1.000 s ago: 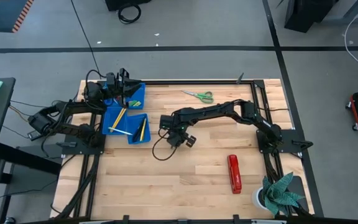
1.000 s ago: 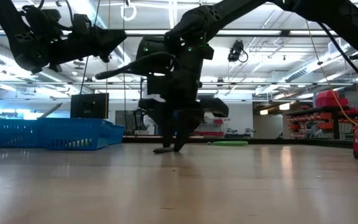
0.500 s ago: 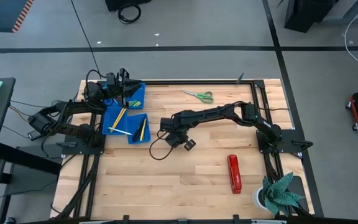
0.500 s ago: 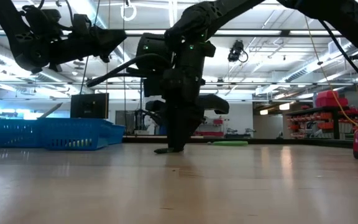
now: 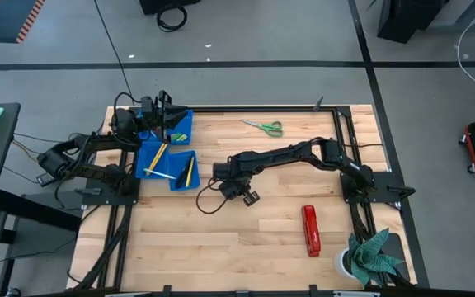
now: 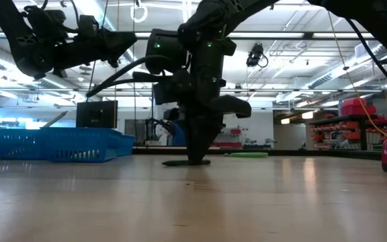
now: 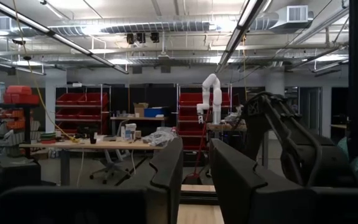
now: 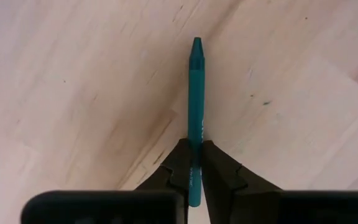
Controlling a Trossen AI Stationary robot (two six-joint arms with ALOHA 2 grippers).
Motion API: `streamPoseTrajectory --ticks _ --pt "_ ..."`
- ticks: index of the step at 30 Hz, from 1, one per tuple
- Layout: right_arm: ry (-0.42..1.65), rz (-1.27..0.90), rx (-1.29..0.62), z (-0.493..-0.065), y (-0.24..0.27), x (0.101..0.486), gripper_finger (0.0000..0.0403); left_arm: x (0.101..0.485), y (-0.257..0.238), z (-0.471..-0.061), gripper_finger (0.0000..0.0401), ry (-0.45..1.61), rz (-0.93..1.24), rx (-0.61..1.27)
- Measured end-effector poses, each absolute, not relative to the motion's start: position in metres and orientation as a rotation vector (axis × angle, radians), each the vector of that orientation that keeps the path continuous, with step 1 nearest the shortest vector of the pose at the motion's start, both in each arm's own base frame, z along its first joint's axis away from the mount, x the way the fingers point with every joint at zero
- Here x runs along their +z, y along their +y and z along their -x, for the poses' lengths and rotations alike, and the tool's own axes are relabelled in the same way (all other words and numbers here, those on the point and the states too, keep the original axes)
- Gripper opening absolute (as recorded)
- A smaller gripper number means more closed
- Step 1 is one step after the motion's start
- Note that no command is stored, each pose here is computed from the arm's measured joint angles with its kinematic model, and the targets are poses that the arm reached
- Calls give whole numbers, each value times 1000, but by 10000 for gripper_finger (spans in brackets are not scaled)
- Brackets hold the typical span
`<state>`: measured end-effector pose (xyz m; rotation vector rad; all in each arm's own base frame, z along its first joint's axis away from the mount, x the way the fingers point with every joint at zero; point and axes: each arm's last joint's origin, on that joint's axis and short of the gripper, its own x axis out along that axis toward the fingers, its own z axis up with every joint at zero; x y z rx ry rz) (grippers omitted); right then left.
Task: Sort crayons/erasers/pens/pencils in bins
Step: Put the green crayon into the top left blue bin
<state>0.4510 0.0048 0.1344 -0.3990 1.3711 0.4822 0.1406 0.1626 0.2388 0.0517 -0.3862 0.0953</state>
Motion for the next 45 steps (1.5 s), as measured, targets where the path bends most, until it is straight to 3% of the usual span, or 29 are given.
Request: streamPoseTrajectory --ticks 20,23,28,37,45 --pt "1417 257 385 -460 12 202 29 239 162 -141 89 -384 -58 91" --pt "1451 258 338 -458 10 215 29 239 160 -141 85 -370 -159 51" --pt "1454 292 291 -456 9 237 30 237 152 -141 83 -289 -392 -186" --pt "1270 390 136 -452 10 298 30 229 150 -137 88 -263 -487 -232" --pt "908 444 58 -442 9 365 30 223 147 -136 92 -260 -509 -230"
